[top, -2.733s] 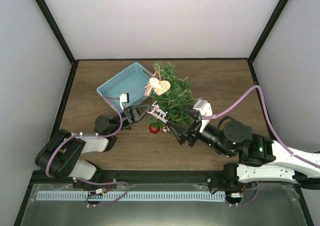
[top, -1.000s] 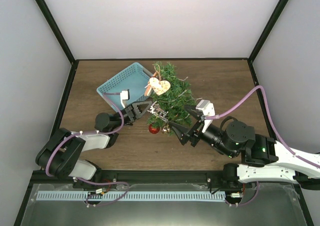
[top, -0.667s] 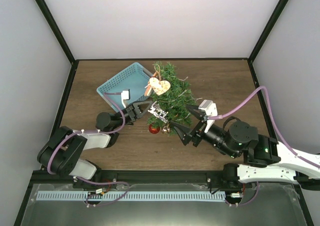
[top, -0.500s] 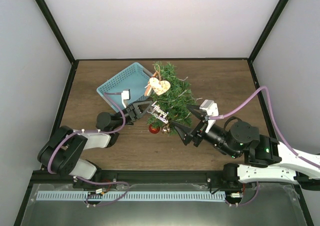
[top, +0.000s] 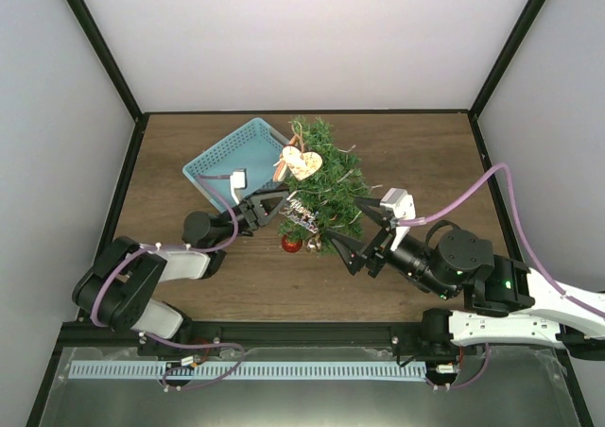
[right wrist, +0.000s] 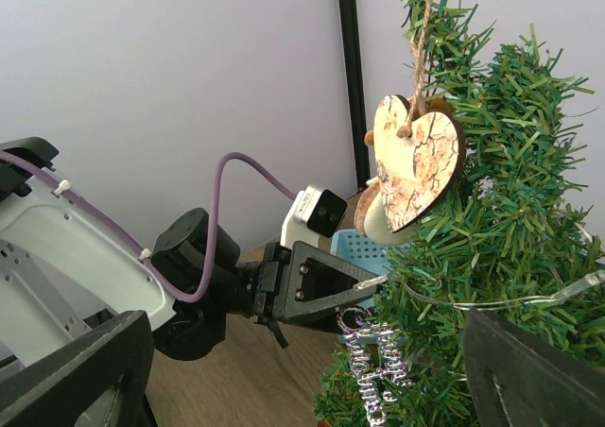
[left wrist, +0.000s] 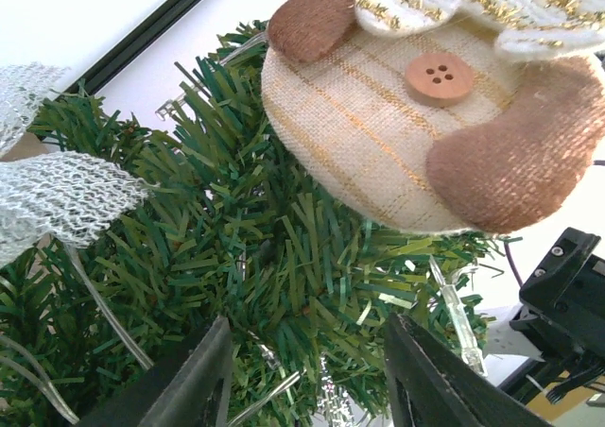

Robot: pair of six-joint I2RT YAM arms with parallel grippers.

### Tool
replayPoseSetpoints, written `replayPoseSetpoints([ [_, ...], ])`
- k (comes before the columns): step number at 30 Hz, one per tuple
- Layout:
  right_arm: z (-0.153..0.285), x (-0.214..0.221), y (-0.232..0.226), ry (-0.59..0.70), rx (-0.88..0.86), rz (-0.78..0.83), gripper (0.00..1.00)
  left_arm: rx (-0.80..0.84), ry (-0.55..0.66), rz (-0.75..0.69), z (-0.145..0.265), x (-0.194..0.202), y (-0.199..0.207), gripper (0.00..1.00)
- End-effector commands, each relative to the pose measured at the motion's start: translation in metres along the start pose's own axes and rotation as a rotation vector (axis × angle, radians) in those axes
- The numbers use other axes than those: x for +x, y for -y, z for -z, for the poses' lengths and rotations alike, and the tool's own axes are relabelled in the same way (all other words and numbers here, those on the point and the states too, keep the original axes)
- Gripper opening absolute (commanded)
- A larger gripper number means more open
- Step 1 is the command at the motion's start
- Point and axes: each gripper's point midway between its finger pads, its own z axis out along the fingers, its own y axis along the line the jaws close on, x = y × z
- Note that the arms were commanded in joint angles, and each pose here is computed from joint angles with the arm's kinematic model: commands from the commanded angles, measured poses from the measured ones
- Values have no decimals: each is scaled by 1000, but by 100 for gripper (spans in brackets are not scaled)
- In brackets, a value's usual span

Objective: Decorate the small christmas tree
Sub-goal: Place the decoration item on the Christmas tree.

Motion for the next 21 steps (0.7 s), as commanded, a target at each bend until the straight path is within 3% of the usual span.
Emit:
replayPoseSetpoints([
  [1, 8, -17, 2, 38, 2, -27, 92, 173, 86, -166, 6, -15, 46, 48],
  [5, 7, -15, 3, 34, 7, -18, 93, 165, 96, -173, 10, -16, 46, 60],
  [12, 13, -13, 11, 34, 37, -7, 98, 119, 152, -188, 28, -27, 45, 70],
  [15, 16, -14, 14, 40, 43, -9, 100, 76, 193, -191, 39, -38, 43, 82],
  [17, 18, -14, 16, 38, 49, -7, 100, 44, 217, -203, 47, -47, 44, 86],
  [19, 20, -15, 18, 32, 57, -14, 100, -10, 234, -219, 53, -59, 45, 99],
  [21, 22, -15, 23, 20, 82, -34, 100, -109, 225, -253, 56, -69, 44, 100],
])
